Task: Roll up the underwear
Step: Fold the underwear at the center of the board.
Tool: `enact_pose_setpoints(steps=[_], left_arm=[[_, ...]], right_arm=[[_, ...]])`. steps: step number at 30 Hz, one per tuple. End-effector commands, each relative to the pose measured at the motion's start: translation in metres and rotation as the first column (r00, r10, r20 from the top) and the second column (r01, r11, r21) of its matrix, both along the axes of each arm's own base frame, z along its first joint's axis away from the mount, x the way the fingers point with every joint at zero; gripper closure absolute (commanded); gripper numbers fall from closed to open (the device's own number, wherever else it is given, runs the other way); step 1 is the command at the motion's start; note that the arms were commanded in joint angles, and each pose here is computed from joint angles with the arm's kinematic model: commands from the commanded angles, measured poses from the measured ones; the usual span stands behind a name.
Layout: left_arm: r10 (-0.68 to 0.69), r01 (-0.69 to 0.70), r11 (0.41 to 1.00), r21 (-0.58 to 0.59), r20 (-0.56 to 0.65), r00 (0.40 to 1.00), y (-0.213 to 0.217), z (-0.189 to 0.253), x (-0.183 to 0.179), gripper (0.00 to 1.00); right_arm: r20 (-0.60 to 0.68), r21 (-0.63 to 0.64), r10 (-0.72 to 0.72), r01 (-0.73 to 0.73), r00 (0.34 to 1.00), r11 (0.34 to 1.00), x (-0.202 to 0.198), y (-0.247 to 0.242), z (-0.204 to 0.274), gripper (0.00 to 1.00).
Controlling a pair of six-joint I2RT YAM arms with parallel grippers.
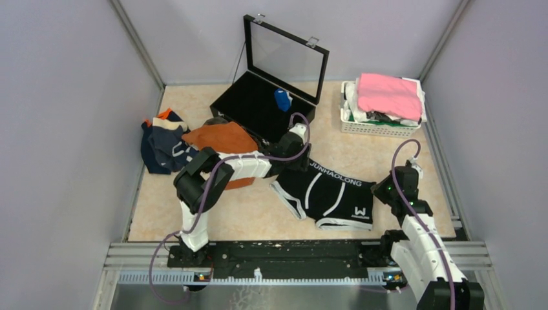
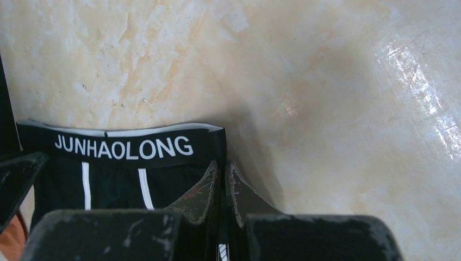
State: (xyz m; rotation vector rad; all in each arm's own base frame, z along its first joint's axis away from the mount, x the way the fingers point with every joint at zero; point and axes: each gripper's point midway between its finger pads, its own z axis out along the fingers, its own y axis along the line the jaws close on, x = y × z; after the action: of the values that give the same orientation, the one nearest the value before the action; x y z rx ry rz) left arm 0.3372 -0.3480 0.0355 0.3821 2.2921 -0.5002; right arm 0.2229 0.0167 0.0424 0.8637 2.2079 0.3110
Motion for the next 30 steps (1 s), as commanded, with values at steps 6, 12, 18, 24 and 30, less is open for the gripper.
enact_pose_setpoints(steps=[6,12,18,24,30], left_arm=[[-0.115,0.116,0.993,-0.016,0.041,0.993,-0.044,-0.01,0.041,0.34],[-0.134,0.137,0.99,-0.022,0.103,0.986,-0.059,0.01,0.078,0.34],[-0.15,0.173,0.982,-0.079,0.241,0.959,-0.062,0.082,0.076,0.3],[-0.165,0.203,0.973,-0.106,0.29,0.943,-0.053,0.121,0.02,0.28],[-0.289,0.329,0.927,-0.183,0.211,0.934,-0.076,0.105,-0.087,0.29]], right_arm=[[0.019,0.02,-0.017,0.016,1.0,1.0,0.0,0.0,0.004,1.0],[0.023,0.05,-0.007,0.005,1.0,0.999,-0.001,0.005,0.002,1.0],[0.018,0.076,-0.002,0.0,1.0,0.997,-0.002,0.01,-0.001,1.0],[0.015,0.075,-0.011,0.009,1.0,0.997,-0.002,0.009,-0.002,1.0],[0.006,0.079,-0.013,0.013,1.0,0.997,-0.002,0.009,-0.005,1.0]])
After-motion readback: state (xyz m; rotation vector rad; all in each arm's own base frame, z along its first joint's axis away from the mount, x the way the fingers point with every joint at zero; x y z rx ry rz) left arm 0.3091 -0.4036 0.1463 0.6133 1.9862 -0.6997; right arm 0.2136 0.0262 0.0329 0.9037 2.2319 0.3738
